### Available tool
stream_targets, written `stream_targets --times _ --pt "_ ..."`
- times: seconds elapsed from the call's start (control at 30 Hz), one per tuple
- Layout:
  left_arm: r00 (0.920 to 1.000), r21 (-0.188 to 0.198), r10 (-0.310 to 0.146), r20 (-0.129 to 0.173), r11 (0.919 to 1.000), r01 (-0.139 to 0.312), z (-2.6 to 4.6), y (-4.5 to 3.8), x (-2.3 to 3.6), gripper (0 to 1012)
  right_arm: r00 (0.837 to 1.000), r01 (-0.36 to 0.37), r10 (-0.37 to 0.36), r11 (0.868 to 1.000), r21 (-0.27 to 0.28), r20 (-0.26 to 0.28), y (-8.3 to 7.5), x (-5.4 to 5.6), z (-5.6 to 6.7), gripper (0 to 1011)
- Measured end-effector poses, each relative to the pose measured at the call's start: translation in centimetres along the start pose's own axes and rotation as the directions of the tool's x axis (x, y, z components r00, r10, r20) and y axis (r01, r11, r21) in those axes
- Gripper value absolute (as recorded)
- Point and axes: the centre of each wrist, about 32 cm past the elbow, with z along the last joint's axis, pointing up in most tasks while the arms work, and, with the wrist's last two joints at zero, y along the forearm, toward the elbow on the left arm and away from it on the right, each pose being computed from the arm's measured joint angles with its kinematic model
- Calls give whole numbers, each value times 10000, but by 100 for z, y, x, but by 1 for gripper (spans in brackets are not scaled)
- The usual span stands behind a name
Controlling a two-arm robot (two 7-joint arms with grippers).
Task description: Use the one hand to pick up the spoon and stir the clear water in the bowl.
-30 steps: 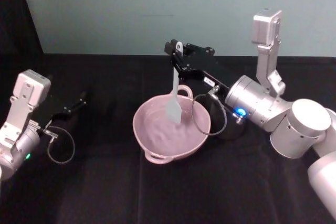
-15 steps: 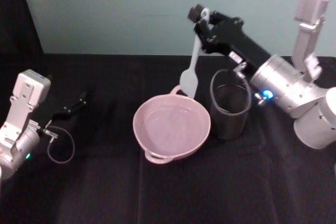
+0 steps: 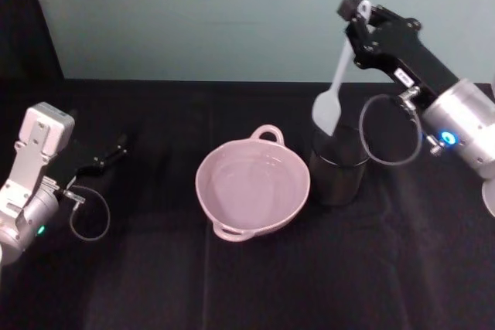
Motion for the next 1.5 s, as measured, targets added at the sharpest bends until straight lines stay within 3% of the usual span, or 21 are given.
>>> stream_targets --times 0.13,0.37,0.63,0.93,1.2,1.47,1.5 --pt "10000 0 -1 0 10000 1 0 0 0 1011 9996 293 -292 9994 -199 41 -87 59 -18 114" --pt "10000 1 -1 0 10000 1 0 0 0 1011 9967 769 -787 9941 -760 -206 -211 166 -178 114" --pt "10000 -1 -1 0 10000 1 0 0 0 1011 9809 1180 -1323 9875 -1043 -1429 -269 322 -474 114" --pt "10000 -1 0 0 10000 0 0 0 0 1011 9415 1336 -1580 9859 -1007 -2977 -301 418 -741 114" --pt "10000 0 -1 0 10000 1 0 0 0 1011 8990 1533 -1851 9820 -1105 -3969 -324 471 -854 114" --pt "10000 1 -1 1 10000 1 0 0 0 1011 8676 1839 -2211 9749 -1256 -4454 -352 491 -913 114" --pt "10000 1 -1 1 10000 1 0 0 0 1011 8565 1916 -2306 9728 -1303 -4618 -357 499 -934 114"
